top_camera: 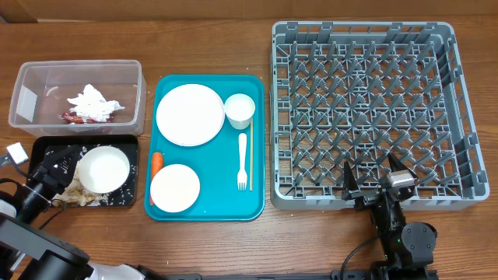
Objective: Sort waste into correct bins and load items into the dishwasher rack
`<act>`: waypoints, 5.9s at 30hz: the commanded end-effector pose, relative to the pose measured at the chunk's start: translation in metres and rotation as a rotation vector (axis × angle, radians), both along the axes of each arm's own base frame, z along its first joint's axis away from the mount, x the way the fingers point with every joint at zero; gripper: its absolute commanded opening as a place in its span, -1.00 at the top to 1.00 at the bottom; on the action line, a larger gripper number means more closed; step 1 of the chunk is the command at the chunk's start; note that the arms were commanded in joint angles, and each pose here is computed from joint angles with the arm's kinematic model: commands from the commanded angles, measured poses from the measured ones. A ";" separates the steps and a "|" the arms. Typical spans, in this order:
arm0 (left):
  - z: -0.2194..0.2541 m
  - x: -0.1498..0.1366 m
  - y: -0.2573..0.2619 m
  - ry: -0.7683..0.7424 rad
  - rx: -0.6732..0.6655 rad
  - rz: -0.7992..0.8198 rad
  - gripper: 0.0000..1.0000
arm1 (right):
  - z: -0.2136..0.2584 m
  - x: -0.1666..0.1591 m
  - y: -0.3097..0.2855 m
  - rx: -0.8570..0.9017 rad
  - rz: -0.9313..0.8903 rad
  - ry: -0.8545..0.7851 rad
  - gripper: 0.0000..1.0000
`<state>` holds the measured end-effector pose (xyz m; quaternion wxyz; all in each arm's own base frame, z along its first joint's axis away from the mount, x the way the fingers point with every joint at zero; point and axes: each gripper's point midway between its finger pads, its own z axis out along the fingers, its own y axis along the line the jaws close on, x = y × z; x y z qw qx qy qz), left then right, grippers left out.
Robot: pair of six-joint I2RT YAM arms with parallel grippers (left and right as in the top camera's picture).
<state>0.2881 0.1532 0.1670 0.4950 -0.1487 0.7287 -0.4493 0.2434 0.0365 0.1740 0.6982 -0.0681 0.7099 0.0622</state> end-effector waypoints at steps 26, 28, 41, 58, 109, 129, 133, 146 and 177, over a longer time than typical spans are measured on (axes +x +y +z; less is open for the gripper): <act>0.017 0.039 -0.034 0.657 0.490 0.116 0.78 | -0.003 0.000 0.001 0.003 0.006 0.000 -1.00; 0.019 0.039 -0.047 0.681 0.581 0.116 0.67 | -0.003 0.000 0.001 0.003 0.006 0.000 -1.00; -0.036 0.033 -0.082 0.934 0.890 0.034 0.17 | -0.003 0.000 0.001 0.003 0.006 0.000 -0.99; -0.118 0.023 -0.083 1.184 0.849 -0.103 0.19 | -0.003 0.000 0.001 0.003 0.006 0.000 -1.00; -0.134 0.021 -0.061 1.212 0.838 0.008 0.86 | -0.003 0.000 0.001 0.003 0.006 0.000 -1.00; -0.076 0.047 -0.082 1.063 0.778 -0.189 0.92 | -0.003 0.000 0.001 0.003 0.006 0.000 -1.00; -0.063 0.051 -0.107 0.869 0.613 -0.376 0.91 | -0.003 0.000 0.001 0.003 0.006 0.000 -1.00; 0.016 0.028 -0.050 0.316 0.156 -0.309 0.92 | -0.003 0.000 0.001 0.003 0.006 0.000 -1.00; -0.002 -0.028 0.006 -0.106 -0.050 0.119 0.92 | -0.003 0.000 0.001 0.003 0.006 0.000 -1.00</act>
